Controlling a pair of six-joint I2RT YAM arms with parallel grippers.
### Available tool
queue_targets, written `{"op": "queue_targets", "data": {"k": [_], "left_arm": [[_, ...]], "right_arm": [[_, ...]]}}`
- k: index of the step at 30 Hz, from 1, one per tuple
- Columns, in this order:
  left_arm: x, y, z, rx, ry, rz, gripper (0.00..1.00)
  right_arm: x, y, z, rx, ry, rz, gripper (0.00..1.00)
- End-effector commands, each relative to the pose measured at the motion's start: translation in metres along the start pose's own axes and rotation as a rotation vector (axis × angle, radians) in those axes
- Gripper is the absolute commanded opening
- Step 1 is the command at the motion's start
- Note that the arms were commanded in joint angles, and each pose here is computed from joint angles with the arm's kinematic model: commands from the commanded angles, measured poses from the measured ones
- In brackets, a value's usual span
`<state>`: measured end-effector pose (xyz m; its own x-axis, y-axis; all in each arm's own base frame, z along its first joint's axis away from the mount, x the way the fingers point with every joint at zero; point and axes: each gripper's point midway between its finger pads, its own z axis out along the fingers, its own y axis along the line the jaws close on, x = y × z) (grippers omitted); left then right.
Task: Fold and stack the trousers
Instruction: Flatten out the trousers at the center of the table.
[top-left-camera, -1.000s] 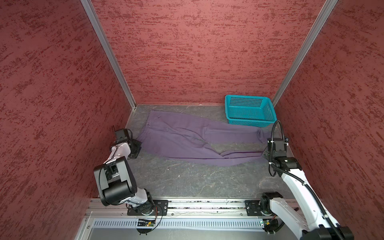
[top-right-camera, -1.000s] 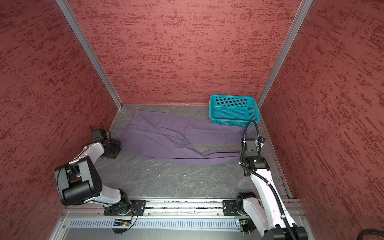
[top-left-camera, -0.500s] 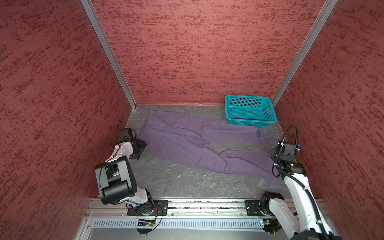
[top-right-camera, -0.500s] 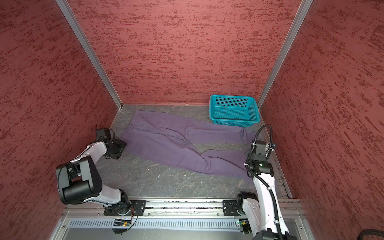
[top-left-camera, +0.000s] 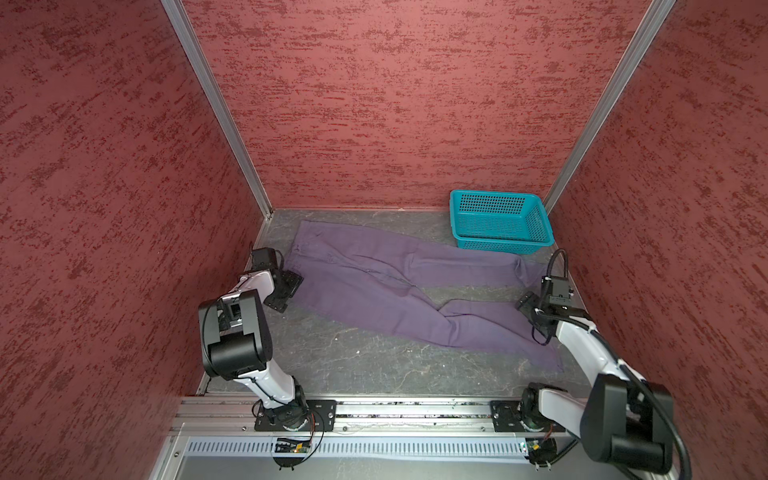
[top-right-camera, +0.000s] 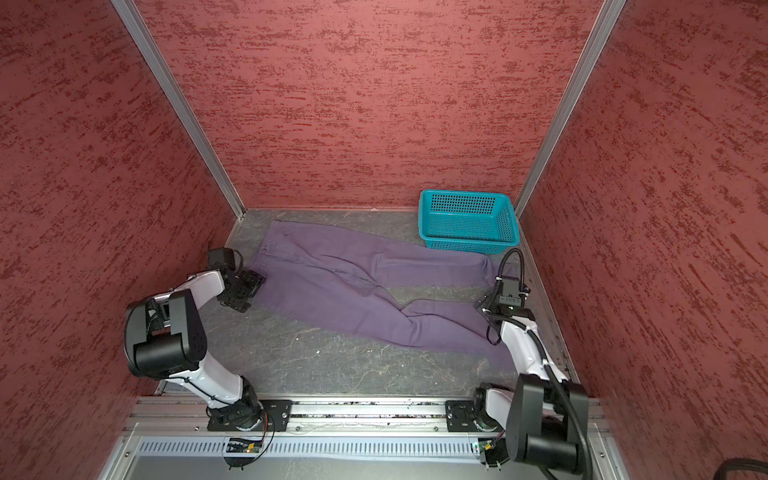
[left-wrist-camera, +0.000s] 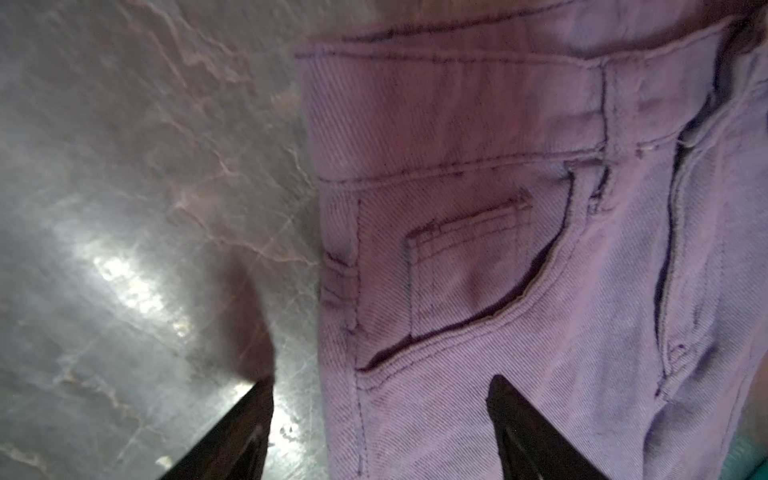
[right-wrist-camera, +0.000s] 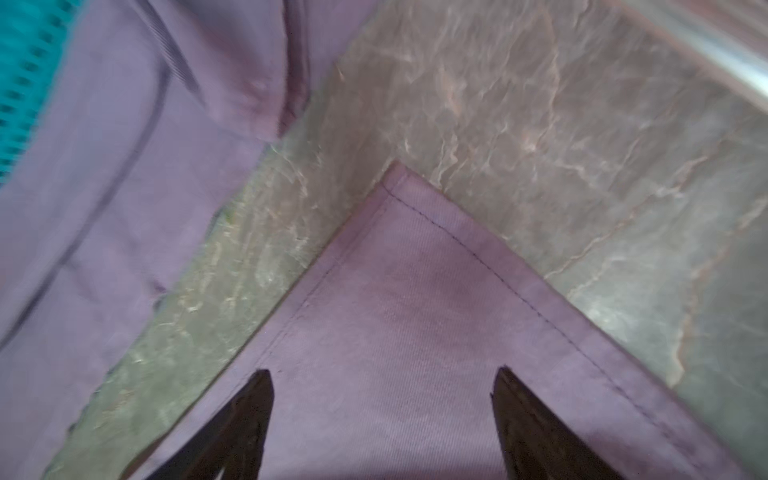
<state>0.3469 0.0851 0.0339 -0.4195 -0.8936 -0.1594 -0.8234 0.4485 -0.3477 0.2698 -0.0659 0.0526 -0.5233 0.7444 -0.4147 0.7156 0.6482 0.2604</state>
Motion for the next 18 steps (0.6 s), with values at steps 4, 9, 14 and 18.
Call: {"op": "queue_targets", "data": {"k": [4, 9, 14, 18], "left_arm": [[-0.004, -0.001, 0.003, 0.004, -0.016, 0.000, 0.66], [-0.009, 0.002, 0.001, 0.008, -0.024, -0.014, 0.34], [-0.012, 0.027, 0.001, 0.014, -0.004, -0.109, 0.09], [-0.016, 0.054, -0.008, 0.001, -0.035, -0.171, 0.01]], "right_arm": [[-0.006, 0.020, 0.024, -0.069, 0.048, -0.006, 0.84], [-0.014, 0.025, 0.038, -0.056, 0.060, -0.015, 0.76], [-0.015, 0.016, 0.051, -0.023, 0.075, 0.018, 0.30], [-0.018, 0.005, 0.054, -0.011, 0.069, 0.060, 0.11]]}}
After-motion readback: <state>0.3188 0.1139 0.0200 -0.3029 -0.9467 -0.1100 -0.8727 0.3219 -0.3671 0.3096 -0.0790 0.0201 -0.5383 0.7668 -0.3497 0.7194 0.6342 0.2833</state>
